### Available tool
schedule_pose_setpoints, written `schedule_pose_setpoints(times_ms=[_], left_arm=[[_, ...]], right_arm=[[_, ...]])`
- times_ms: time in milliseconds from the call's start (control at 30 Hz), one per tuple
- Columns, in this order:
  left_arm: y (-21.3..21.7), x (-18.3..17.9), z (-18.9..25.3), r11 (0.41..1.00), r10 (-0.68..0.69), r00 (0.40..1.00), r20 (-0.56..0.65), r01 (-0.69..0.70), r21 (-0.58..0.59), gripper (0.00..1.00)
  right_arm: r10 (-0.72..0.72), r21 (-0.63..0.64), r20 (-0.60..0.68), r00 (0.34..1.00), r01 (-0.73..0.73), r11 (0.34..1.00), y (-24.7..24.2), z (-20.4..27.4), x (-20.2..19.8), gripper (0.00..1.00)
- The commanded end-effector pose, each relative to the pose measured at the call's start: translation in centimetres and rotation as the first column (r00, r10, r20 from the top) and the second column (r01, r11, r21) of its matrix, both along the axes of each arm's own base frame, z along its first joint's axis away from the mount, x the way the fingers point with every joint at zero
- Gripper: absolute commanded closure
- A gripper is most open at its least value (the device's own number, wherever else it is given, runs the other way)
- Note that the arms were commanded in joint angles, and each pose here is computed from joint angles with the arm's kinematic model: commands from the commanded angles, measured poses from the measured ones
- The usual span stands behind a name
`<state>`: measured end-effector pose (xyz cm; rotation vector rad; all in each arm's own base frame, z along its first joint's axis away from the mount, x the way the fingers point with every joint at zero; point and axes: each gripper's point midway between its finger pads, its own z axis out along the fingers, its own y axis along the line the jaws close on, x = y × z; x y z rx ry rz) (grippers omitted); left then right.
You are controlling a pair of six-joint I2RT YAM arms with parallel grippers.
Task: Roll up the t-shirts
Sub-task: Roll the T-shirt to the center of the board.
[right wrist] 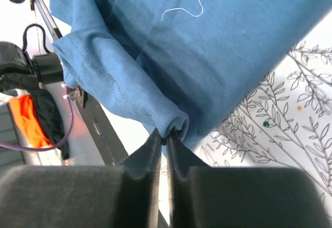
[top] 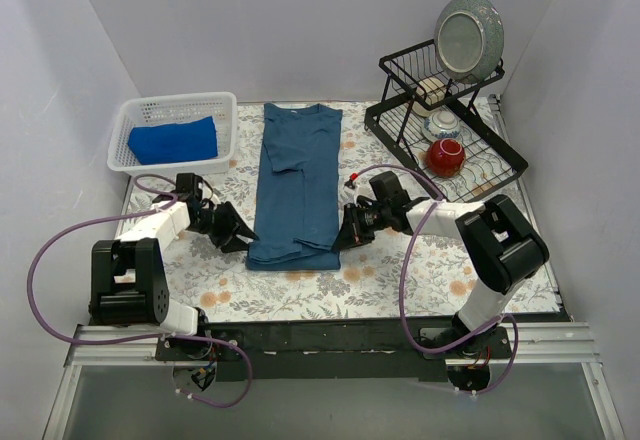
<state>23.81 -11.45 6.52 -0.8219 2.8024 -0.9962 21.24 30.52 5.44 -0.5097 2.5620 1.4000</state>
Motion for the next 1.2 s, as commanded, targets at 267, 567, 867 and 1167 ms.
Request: schedule_pose_setpoints(times_ms=[267, 567, 867, 1167], left_arm=[[-1.4, -1.6, 6.1, 0.944, -0.293, 0.925, 0.243, 0.319, -0.078, 0.81], [-3.7, -3.0, 6.7, 0.855, -0.424, 0.887, 0.183, 0.459, -0.243, 1.0], [-4.1, -0.1, 9.8, 0.843, -0.449, 0.815, 0.366, 0.522, -0.128, 0.91], [-2.2, 0.0, 10.8, 0.49, -0.739, 0.008, 0.674, 0.692, 0.53, 0.75]], right_arm=[[0.167, 0.015, 0.339, 0.926, -0.183, 0.983, -0.5, 6.3, 0.2, 0.68], [0.319, -0.012, 0.447, 0.836, -0.351, 0.936, 2.6, 5.5, -1.9, 0.71], [0.348, -0.025, 0.417, 0.84, -0.372, 0.928, 5.8, 2.1, -0.6, 0.73], [0.148, -0.069, 0.468, 0.871, -0.131, 0.989, 6.4, 1.6, 9.6, 0.77]])
